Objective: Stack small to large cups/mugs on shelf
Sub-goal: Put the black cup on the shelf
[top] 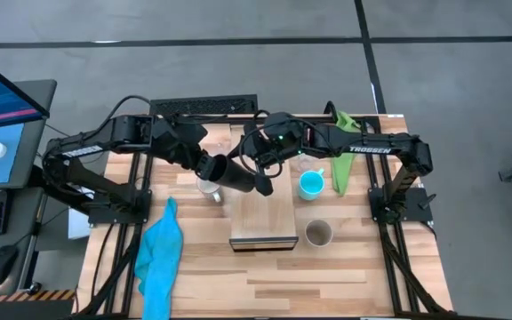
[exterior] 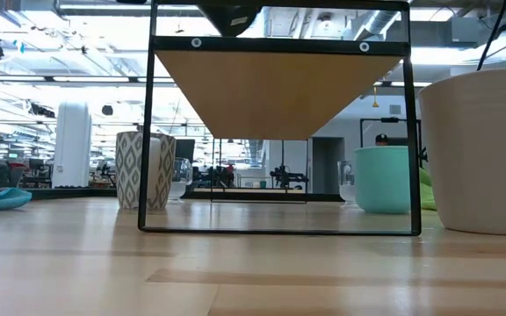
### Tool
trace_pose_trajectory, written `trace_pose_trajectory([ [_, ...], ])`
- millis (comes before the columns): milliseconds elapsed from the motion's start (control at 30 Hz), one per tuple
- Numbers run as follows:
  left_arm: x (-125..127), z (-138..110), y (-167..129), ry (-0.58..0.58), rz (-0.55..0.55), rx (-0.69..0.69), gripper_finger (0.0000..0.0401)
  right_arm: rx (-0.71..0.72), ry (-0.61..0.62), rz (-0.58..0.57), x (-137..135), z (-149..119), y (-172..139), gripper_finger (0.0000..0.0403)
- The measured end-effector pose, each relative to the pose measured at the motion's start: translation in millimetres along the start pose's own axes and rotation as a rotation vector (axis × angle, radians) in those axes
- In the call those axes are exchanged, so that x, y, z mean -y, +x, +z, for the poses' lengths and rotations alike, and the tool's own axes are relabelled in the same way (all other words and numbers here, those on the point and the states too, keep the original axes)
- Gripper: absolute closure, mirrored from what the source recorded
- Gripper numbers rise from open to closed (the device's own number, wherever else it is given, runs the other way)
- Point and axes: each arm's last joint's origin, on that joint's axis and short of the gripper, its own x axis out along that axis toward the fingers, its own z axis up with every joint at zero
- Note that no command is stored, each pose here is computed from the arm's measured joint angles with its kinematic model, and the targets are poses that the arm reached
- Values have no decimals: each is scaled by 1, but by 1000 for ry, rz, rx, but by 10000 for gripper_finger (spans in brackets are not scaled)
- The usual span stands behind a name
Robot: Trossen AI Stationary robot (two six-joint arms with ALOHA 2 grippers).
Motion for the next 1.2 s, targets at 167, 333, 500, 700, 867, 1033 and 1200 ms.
trace_pose_trajectory([
  [167,2,1,6,16,-1,-7,401,-6,-14,-13,0,-1,0,16],
  [333,3,2,14,25,12,-22,401,-16,-13,-17,0,-2,1,16],
  [500,3,2,14,27,11,-24,401,-27,-11,-22,0,-3,1,16],
  [700,4,4,15,32,1,-7,401,-31,-6,-30,0,-3,0,22],
  [867,4,4,15,42,9,1,401,-36,0,-33,1,-3,-1,56],
  [1033,3,4,15,43,22,0,400,-38,2,-33,1,-4,0,78],
  [1200,3,4,15,38,27,3,386,-36,9,-37,0,-3,0,77],
])
